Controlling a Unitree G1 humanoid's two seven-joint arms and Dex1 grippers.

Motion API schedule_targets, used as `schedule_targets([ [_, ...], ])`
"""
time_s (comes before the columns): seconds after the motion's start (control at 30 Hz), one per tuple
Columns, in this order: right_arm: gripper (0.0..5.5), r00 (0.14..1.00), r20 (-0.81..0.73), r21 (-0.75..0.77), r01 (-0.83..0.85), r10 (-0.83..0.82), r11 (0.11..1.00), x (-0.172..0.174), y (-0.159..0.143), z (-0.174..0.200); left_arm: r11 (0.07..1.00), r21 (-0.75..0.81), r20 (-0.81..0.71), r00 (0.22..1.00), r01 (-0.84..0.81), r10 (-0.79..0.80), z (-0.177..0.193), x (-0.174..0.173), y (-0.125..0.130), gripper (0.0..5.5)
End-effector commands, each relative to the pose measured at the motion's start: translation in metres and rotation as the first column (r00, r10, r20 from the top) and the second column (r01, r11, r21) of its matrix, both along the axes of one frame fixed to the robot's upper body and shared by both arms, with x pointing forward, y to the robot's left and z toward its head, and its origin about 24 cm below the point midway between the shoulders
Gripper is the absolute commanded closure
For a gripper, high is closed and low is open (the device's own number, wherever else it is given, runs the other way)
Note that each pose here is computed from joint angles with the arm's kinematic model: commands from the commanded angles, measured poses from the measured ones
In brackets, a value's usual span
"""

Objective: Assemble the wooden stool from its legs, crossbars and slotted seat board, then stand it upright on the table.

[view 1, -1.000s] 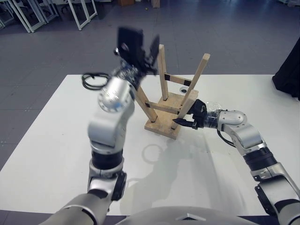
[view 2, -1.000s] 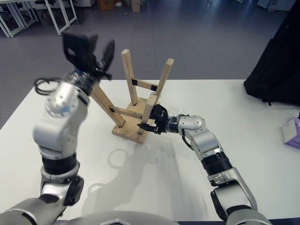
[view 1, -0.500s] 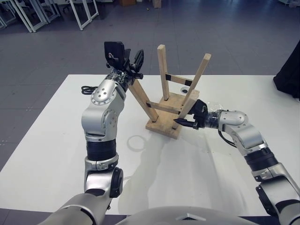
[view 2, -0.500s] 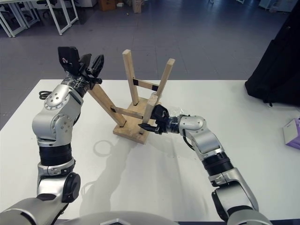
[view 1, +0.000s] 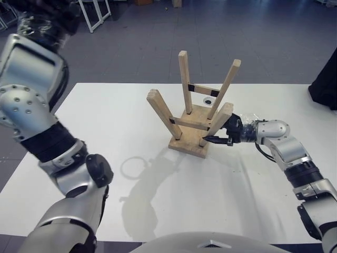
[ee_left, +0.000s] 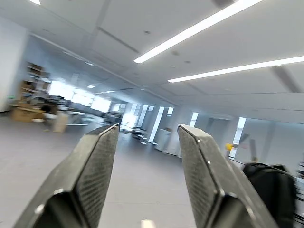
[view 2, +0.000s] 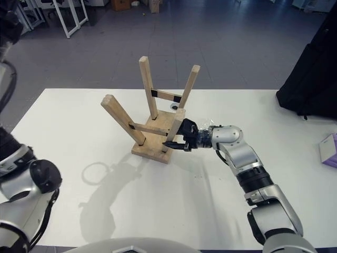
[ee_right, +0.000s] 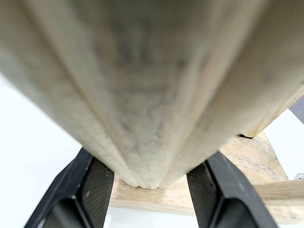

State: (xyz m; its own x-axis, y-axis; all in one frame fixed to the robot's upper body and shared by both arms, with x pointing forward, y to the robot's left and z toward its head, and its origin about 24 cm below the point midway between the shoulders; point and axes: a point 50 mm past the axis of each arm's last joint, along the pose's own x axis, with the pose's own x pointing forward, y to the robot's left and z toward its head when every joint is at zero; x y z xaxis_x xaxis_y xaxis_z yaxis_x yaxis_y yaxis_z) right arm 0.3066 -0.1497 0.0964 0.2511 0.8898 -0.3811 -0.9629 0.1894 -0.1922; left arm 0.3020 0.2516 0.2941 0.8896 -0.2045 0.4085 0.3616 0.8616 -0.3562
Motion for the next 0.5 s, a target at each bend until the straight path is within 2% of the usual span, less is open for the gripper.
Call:
schedule_targets([
  [0.03,3.47,0.978,-0.207,-0.301,-0.071,0.008,0.951,-0.005,-0.031,-0.044,0.963,0.241,-0.334,0.922,-0.119,0.197,-0.096,0.013,0.012,3.20],
  [0.1,3.47,0.989,-0.143,-0.261,-0.083,0.046,0.962,0.008,-0.022,-0.029,0.946,0.311,-0.410,0.886,-0.088,0.217,-0.130,0.010,0.007,3.20],
  [0.17,2.98,0.991,-0.121,-0.261,-0.081,0.051,0.962,0.015,-0.021,-0.023,0.947,0.316,-0.437,0.876,-0.063,0.204,-0.145,0.007,0.000,3.26],
  [0.23,2.68,0.992,-0.121,-0.333,-0.081,0.043,0.939,0.018,-0.029,-0.025,0.947,0.317,-0.439,0.876,-0.056,0.199,-0.150,0.006,-0.004,3.26],
  [0.33,2.04,0.993,-0.118,-0.519,-0.063,0.001,0.853,0.020,-0.053,-0.028,0.944,0.330,-0.456,0.870,-0.029,0.186,-0.158,0.004,-0.009,3.26],
  [0.4,1.61,0.997,-0.013,-0.578,0.055,-0.076,0.814,0.029,-0.067,-0.016,0.932,0.361,-0.492,0.848,-0.005,0.195,-0.174,-0.002,-0.015,3.26],
  [0.47,1.61,0.972,0.111,-0.478,0.233,-0.206,0.847,0.038,-0.071,0.008,0.923,0.384,-0.542,0.814,0.016,0.211,-0.198,-0.013,-0.026,3.26],
  [0.5,1.78,0.951,0.138,-0.381,0.310,-0.278,0.871,0.038,-0.071,0.020,0.923,0.384,-0.563,0.798,0.020,0.217,-0.210,-0.020,-0.032,3.26],
])
